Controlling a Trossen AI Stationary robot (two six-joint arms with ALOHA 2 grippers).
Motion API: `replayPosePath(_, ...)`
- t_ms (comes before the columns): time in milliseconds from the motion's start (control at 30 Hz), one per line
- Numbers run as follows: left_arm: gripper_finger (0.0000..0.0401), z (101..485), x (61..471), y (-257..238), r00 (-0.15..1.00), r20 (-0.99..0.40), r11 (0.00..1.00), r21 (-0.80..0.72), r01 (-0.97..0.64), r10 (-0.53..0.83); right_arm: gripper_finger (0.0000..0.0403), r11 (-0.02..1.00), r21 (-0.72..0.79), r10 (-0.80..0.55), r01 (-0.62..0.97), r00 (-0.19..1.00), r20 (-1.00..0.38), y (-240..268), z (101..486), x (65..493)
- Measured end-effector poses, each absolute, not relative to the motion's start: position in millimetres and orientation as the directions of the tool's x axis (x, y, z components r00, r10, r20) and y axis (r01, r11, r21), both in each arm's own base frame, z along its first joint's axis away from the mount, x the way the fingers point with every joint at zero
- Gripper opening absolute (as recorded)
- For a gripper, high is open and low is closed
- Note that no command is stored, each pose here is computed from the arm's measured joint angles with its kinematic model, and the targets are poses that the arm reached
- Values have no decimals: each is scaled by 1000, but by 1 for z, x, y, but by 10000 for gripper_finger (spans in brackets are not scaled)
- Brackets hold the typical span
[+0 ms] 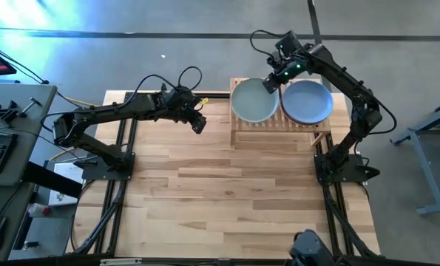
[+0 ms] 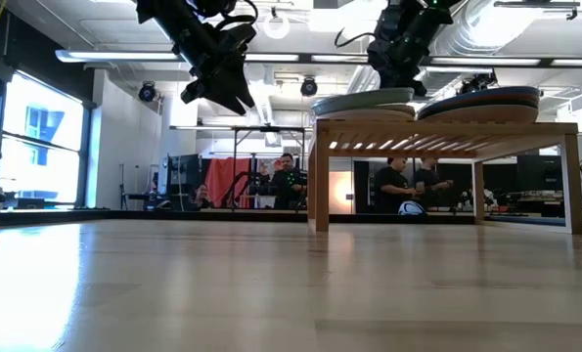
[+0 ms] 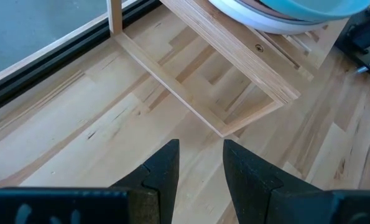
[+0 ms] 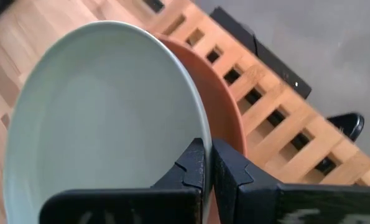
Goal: Place and stack plates onto a shelf
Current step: Stack the light blue plate on top of the beige plate on the shelf
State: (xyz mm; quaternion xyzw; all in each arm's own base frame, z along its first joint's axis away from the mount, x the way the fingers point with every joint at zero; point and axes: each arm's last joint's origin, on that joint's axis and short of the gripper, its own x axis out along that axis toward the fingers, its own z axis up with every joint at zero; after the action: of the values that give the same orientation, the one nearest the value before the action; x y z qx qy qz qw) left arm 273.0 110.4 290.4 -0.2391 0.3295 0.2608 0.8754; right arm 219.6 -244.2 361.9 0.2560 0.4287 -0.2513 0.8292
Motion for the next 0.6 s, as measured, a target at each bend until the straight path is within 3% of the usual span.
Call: replayPosePath(600, 113, 290, 273, 110, 647, -702, 765, -228, -602, 299, 1, 742, 184, -227, 644, 500, -836, -246, 363, 220)
